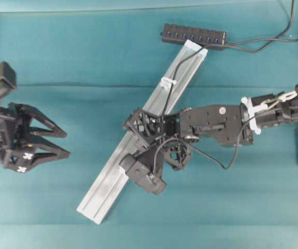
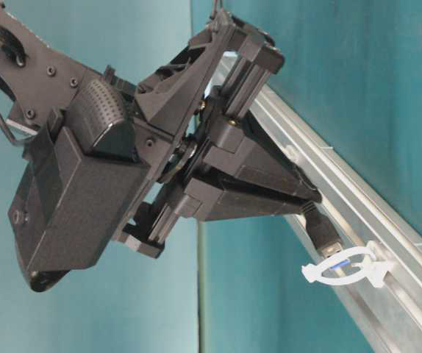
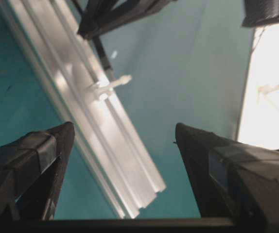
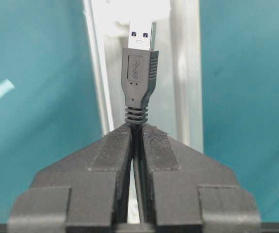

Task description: Pass the USB cable through three rings with both arms.

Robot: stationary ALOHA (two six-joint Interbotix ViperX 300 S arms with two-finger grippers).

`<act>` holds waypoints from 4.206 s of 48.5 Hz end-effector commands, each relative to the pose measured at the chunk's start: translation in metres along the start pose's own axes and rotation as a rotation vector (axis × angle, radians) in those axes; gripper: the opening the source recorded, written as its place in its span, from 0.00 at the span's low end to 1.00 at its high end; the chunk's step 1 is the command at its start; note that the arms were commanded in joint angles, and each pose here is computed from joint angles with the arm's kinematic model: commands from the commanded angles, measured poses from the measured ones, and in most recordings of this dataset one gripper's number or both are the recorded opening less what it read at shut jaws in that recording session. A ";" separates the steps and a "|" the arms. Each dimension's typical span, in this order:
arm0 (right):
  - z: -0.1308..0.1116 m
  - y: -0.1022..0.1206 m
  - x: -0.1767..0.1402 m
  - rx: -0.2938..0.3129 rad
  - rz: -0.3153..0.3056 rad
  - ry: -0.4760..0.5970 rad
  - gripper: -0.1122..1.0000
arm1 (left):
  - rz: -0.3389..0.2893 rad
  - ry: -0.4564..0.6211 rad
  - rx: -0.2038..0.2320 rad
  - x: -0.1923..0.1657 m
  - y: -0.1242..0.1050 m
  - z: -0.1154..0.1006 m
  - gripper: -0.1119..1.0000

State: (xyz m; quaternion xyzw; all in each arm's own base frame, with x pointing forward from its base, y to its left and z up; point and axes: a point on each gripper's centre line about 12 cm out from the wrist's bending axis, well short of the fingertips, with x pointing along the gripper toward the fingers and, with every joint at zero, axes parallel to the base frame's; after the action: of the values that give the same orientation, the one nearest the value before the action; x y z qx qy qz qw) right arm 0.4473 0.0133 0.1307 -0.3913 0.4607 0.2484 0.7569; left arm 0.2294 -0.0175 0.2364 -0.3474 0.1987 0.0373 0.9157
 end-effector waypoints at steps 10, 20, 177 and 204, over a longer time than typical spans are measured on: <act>0.012 -0.003 0.007 -0.018 -0.009 -0.018 0.16 | -0.049 -0.051 0.009 -0.013 -0.010 0.010 0.92; 0.025 -0.003 0.008 -0.010 -0.017 -0.051 0.16 | -0.050 -0.050 -0.002 -0.013 -0.010 0.010 0.92; 0.033 -0.012 0.005 0.145 -0.053 -0.146 0.16 | 0.030 0.155 -0.053 0.148 0.003 -0.052 0.21; 0.025 -0.007 0.006 0.158 -0.015 -0.113 0.53 | 0.028 0.155 -0.052 0.147 0.002 -0.052 0.20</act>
State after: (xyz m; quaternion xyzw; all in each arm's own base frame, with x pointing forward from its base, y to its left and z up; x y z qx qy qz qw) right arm 0.4673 0.0325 0.1333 -0.3259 0.4308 0.2327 0.8087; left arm 0.3409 -0.0573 0.1268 -0.3687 0.2943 0.0419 0.8807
